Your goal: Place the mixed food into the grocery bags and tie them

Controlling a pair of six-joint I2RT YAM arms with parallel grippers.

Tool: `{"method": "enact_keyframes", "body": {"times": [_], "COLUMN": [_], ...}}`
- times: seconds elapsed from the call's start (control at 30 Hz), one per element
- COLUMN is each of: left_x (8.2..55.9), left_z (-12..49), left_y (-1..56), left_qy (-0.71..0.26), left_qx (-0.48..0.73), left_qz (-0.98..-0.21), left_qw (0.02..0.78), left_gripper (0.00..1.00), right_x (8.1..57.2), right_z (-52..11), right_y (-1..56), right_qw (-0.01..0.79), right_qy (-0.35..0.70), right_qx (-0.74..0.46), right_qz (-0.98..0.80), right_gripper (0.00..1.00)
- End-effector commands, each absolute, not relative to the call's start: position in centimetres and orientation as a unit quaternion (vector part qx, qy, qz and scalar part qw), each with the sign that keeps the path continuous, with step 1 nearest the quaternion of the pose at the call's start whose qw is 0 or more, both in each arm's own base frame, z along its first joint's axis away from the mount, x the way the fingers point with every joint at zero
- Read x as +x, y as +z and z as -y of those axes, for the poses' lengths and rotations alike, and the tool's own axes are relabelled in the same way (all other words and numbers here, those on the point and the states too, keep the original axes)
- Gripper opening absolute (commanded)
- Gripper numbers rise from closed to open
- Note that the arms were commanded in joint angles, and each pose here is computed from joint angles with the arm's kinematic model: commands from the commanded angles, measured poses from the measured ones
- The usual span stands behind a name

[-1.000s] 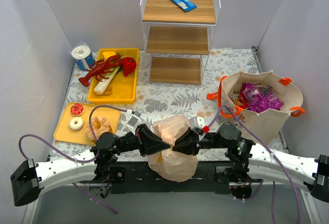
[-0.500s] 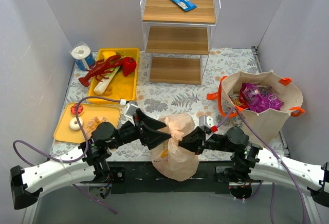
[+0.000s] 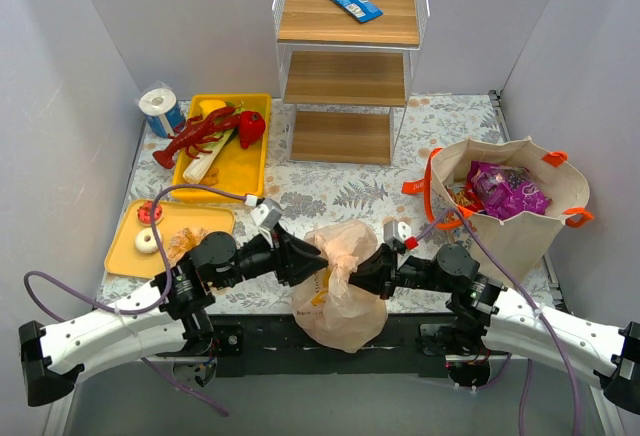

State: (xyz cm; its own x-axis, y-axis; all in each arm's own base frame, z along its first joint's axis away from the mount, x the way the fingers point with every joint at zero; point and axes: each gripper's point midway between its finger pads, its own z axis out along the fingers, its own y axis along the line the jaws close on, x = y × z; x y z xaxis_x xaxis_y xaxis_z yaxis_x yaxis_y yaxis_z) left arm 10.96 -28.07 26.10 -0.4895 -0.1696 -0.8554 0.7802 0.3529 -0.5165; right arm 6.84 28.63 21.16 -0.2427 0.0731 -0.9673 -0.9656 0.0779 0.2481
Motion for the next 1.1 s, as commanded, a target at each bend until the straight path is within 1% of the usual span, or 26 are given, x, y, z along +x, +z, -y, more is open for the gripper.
{"method": "enact_keyframes", "body": {"times": [0.0,0.03,0.1,0.17,0.3,0.53,0.7,0.8,0.87,0.9,0.93,0.97,1.0,1.07], "left_x": [10.0,9.8,9.6,10.0,11.2,12.9,13.8,14.4,14.4,14.3,13.9,13.7,13.6,14.1], "left_z": [29.2,29.4,29.6,29.8,29.9,30.9,32.5,33.0,33.2,33.3,33.6,33.7,33.8,33.4], "left_y": [24.0,24.3,23.8,23.9,23.7,23.4,22.5,23.1,23.5,23.4,24.1,24.5,24.6,24.6], "left_qy": [-0.529,-0.538,-0.543,-0.543,-0.535,-0.525,-0.518,-0.521,-0.527,-0.531,-0.545,-0.552,-0.555,-0.547], "left_qx": [0.260,0.264,0.268,0.262,0.243,0.233,0.243,0.243,0.246,0.251,0.256,0.259,0.260,0.244], "left_qz": [-0.691,-0.681,-0.678,-0.675,-0.672,-0.663,-0.667,-0.652,-0.640,-0.635,-0.618,-0.611,-0.611,-0.621], "left_qw": [0.418,0.421,0.416,0.425,0.451,0.480,0.477,0.494,0.502,0.502,0.505,0.504,0.502,0.507], "left_gripper": [0.40,0.37,0.37,0.41,0.43,0.42,0.41,0.35,0.26,0.20,0.09,0.02,0.00,0.00], "right_x": [6.6,6.7,7.0,7.7,7.7,8.0,8.1,8.1,8.2,8.2,8.3,8.5,8.7,9.7], "right_z": [-28.3,-28.2,-27.8,-27.5,-27.1,-27.0,-27.1,-27.0,-27.0,-26.9,-26.9,-26.8,-26.8,-26.6], "right_y": [22.1,22.2,22.1,21.9,21.5,21.4,21.5,21.4,21.2,21.0,21.0,20.9,20.9,21.2], "right_qw": [0.463,0.462,0.459,0.460,0.448,0.437,0.431,0.428,0.426,0.426,0.425,0.426,0.428,0.446], "right_qy": [0.583,0.586,0.591,0.588,0.592,0.593,0.594,0.593,0.591,0.589,0.588,0.584,0.580,0.561], "right_qx": [-0.391,-0.389,-0.384,-0.377,-0.379,-0.380,-0.381,-0.382,-0.380,-0.380,-0.379,-0.375,-0.373,-0.363], "right_qz": [-0.541,-0.541,-0.541,-0.547,-0.552,-0.559,-0.562,-0.565,-0.570,-0.572,-0.575,-0.580,-0.585,-0.595], "right_gripper": [0.01,0.01,0.01,0.01,0.01,0.01,0.01,0.01,0.01,0.01,0.01,0.01,0.01,0.01]}}
